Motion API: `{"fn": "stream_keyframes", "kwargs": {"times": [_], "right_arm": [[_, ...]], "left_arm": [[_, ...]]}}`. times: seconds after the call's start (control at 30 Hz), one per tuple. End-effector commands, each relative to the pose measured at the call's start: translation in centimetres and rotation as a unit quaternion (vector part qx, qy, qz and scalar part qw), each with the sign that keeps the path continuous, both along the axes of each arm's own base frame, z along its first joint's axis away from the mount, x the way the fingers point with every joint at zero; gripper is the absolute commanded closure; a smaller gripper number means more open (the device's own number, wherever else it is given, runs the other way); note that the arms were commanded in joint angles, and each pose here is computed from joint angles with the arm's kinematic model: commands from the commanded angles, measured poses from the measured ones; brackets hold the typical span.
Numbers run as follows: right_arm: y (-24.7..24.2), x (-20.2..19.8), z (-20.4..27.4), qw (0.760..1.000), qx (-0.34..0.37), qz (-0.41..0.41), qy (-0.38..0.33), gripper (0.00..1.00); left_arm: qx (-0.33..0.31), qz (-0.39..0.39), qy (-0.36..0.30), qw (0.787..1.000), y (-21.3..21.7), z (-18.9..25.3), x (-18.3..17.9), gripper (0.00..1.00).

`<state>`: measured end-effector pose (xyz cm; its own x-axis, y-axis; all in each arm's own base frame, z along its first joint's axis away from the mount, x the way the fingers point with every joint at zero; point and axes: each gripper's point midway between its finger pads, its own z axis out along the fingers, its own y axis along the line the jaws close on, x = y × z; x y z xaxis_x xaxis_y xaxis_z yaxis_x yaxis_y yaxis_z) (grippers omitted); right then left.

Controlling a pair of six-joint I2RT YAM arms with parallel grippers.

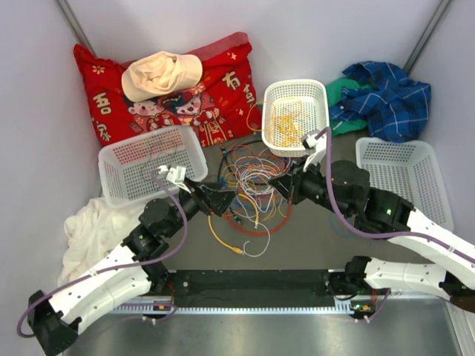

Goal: Untangle the cables

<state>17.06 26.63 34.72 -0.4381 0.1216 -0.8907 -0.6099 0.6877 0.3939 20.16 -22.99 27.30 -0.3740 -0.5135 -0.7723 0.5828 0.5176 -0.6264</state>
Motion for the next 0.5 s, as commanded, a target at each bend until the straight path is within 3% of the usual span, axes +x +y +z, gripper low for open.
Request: {"fn": "stream_keyframes", "kwargs": {"times": [0.0, 0.13, 0.27, 0.47], "right_arm": [[-0.4, -0.7, 2.8, 0.999, 0.036, 0.009, -0.009, 1.00], [-0.3, -0.8, 2.7, 0.999, 0.037, 0.011, -0.007, 1.00], [-0.4, -1.0, 2.9, 0.999, 0.042, 0.014, -0.005, 1.00], [-0.4, -1.8, 4.3, 0.998, 0.063, 0.032, -0.006, 1.00]], "left_arm": [[-0.020, -0.046, -0.045, 0.998, -1.2, 2.2, -1.1, 0.01], [-0.016, -0.059, -0.042, 0.997, -1.8, 1.6, -1.1, 0.02], [0.000, -0.058, -0.033, 0.998, -2.2, 0.4, -0.7, 0.12], [0.040, -0.044, -0.002, 0.998, -3.2, -2.2, 1.1, 0.46]]}}
